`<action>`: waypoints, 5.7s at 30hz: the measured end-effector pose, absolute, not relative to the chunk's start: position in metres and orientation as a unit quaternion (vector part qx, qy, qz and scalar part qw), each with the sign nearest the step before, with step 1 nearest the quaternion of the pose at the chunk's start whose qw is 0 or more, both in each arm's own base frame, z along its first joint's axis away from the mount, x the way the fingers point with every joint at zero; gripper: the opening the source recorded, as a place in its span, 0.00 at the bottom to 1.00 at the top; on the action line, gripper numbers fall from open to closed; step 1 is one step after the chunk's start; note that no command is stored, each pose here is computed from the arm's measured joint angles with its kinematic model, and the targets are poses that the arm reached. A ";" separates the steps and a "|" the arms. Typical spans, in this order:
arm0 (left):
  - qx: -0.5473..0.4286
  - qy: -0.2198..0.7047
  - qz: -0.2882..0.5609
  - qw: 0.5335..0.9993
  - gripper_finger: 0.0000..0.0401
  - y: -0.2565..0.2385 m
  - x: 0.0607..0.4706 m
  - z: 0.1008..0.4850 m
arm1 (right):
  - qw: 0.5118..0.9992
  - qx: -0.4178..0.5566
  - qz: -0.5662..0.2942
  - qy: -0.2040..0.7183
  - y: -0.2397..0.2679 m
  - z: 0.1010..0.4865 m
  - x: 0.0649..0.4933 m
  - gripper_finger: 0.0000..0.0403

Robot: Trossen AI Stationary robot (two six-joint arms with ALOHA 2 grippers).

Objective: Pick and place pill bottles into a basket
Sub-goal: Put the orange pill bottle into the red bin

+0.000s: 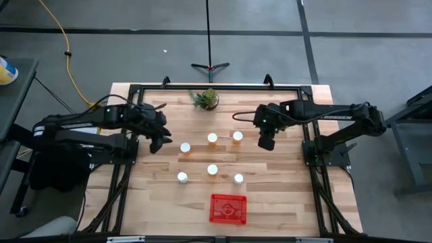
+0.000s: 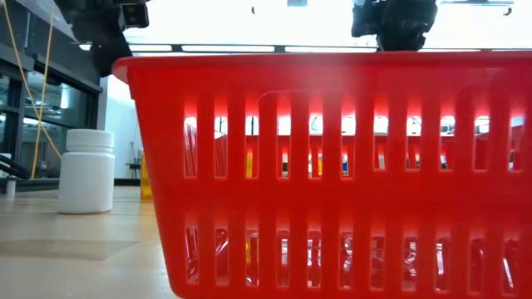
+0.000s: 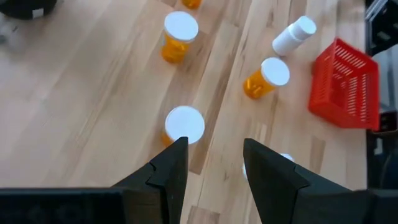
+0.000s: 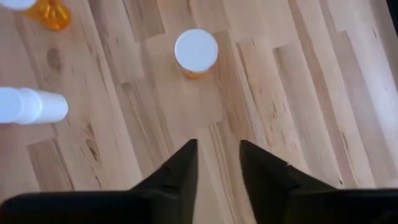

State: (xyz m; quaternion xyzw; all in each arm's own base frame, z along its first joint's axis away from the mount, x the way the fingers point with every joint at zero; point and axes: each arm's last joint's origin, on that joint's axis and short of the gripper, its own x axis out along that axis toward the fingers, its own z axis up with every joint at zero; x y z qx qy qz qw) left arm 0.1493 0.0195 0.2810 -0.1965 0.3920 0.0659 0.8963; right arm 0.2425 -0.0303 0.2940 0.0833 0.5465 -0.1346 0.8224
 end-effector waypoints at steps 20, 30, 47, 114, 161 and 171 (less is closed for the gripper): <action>-0.169 0.376 0.082 0.907 0.48 0.022 0.156 0.282 | 0.780 0.095 -0.205 0.584 -0.038 0.242 0.287 0.63; -0.178 0.376 0.083 0.906 0.48 0.022 0.156 0.282 | 0.777 0.146 -0.184 0.584 -0.042 0.210 0.314 0.63; -0.186 0.377 0.067 0.905 0.48 0.021 0.157 0.282 | 0.803 0.185 -0.167 0.541 -0.065 0.217 0.321 0.63; -0.190 0.384 0.069 0.901 0.48 0.021 0.156 0.281 | 0.752 0.293 -0.187 0.560 -0.074 0.164 0.344 0.71; -0.167 0.383 0.077 0.905 0.48 0.022 0.156 0.281 | 0.799 0.236 -0.181 0.523 0.043 0.280 0.379 0.49; -0.153 0.371 0.087 0.912 0.48 0.023 0.157 0.283 | 0.783 0.292 -0.174 0.520 0.120 0.278 0.365 0.48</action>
